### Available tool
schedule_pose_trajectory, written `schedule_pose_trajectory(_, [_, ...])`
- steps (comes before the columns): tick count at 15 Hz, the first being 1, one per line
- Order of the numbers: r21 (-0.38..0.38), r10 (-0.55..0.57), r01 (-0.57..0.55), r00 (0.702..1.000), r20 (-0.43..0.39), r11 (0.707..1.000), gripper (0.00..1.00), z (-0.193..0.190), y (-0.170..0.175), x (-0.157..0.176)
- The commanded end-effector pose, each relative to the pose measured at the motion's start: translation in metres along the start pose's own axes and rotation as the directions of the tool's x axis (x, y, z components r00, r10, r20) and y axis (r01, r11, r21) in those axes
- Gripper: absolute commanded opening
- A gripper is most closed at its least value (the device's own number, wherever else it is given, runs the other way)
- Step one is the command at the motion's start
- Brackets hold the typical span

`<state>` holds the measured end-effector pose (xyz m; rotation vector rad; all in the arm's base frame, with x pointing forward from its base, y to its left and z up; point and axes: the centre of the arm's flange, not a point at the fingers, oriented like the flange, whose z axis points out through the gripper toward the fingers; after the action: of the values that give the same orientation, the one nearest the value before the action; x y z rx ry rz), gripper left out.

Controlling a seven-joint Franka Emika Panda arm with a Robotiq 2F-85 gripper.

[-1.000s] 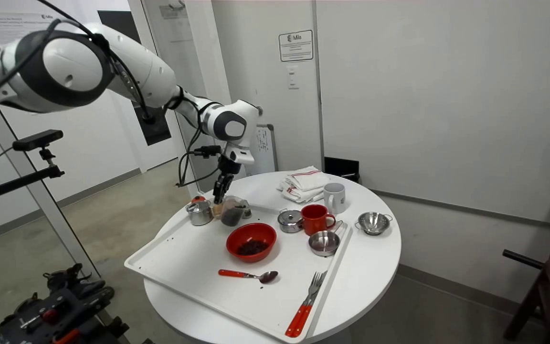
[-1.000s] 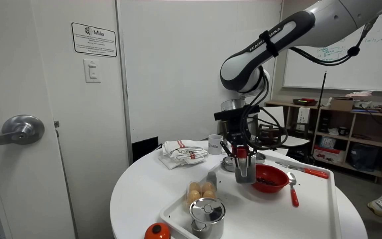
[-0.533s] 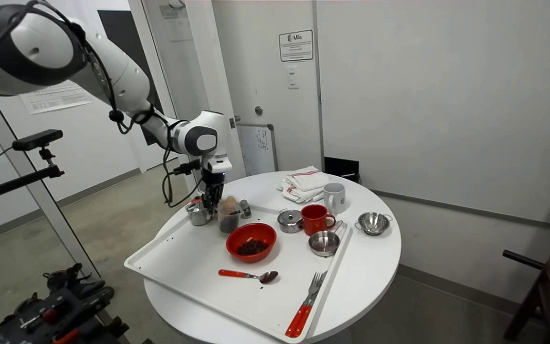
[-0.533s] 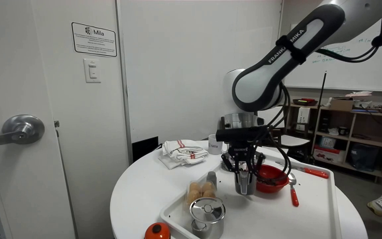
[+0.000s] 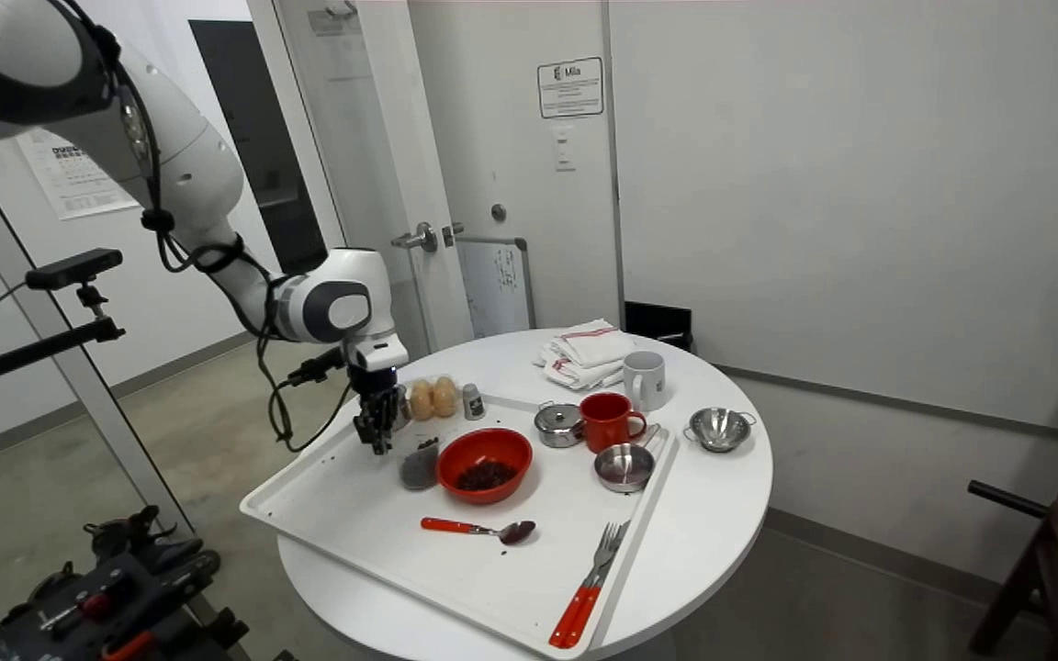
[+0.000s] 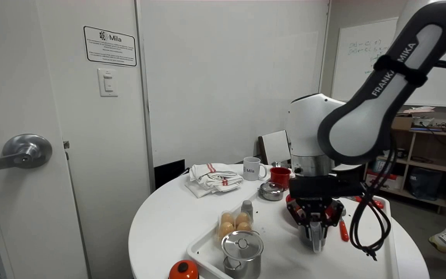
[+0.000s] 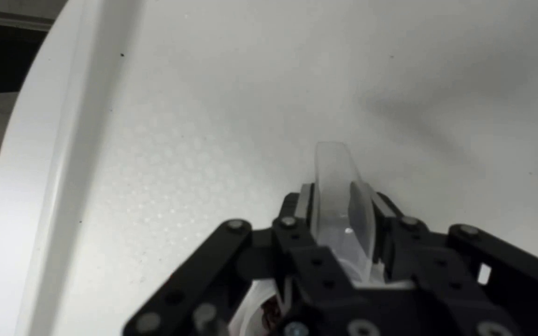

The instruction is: Pick up the jar and pour some of its contents in the bowl

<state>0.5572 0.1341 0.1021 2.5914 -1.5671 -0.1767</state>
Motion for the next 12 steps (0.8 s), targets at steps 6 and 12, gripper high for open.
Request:
schedule_pose_trajectory(6, [0.040,-0.045,0.047,0.998,-0.037,0.998,0.51,0.017,0.043,-0.034])
schedule_pose_trajectory(12, [0.025,-0.048,0.048,0.999,-0.015,0.999,0.92,0.019,0.057,-0.035])
